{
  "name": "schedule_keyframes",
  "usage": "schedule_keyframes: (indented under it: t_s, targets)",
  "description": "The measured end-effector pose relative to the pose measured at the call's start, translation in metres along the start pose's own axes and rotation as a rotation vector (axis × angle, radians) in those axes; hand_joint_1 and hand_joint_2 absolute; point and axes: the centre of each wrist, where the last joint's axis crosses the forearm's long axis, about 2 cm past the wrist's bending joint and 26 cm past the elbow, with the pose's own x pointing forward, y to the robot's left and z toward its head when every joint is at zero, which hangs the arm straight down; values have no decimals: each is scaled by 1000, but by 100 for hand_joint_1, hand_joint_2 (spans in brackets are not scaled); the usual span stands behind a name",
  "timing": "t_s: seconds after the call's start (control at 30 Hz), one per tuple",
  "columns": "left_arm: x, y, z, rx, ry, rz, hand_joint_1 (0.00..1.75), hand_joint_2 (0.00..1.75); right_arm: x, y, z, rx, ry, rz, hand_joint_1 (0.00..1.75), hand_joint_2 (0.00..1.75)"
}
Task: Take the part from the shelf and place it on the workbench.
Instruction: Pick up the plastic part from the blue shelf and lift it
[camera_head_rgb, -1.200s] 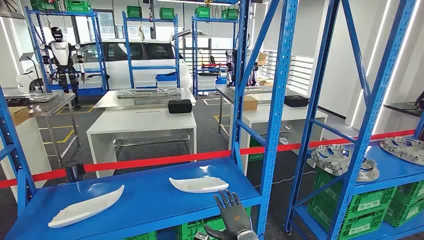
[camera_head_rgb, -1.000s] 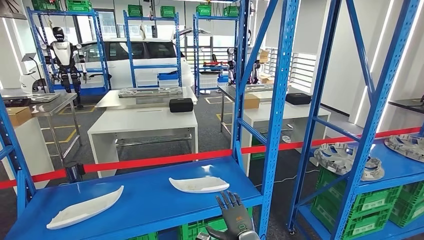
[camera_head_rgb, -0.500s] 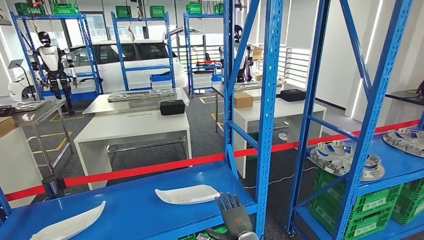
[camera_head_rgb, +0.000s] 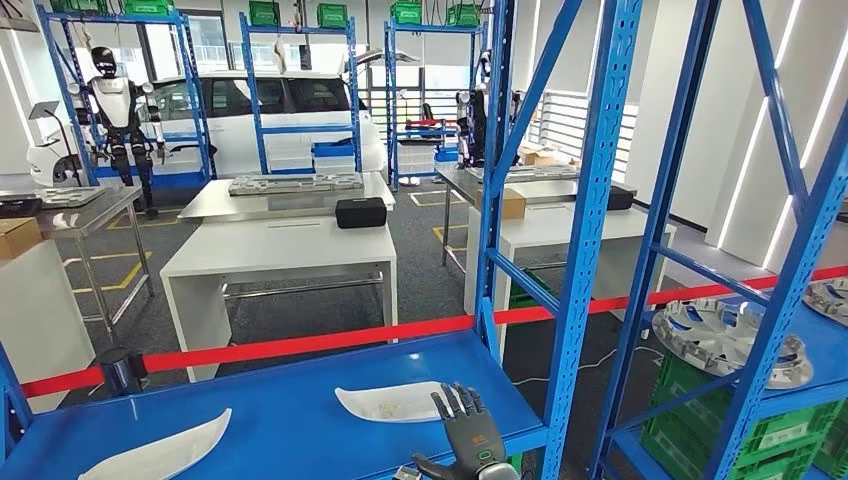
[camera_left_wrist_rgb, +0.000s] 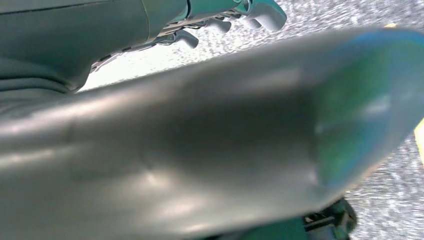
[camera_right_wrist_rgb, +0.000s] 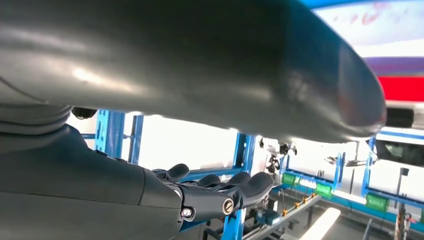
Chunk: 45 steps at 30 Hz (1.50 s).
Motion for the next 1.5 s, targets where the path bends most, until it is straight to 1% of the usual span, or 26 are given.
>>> schedule_keyframes:
  t_s: [0.57,0.77,0.93,1.17,1.5]
  targets:
    - [1,1,0,-5,-4,9,0,0,1,2,1,4,-5,3,0,0]
    - [2,-1,0,-5,-4,10,0,0,4,-2,-1,-4,-28,7,0,0]
    - [0,-3,0,-9,3,12,0,0,6,3,1,9,-44,12,0,0]
    - [1,-1,0,-1,2,13,0,0,17,8,4,18,-82,6,0,0]
    - [-1,-1,0,0,-5,25,0,0,31,6,3,11,-123,-1,0,0]
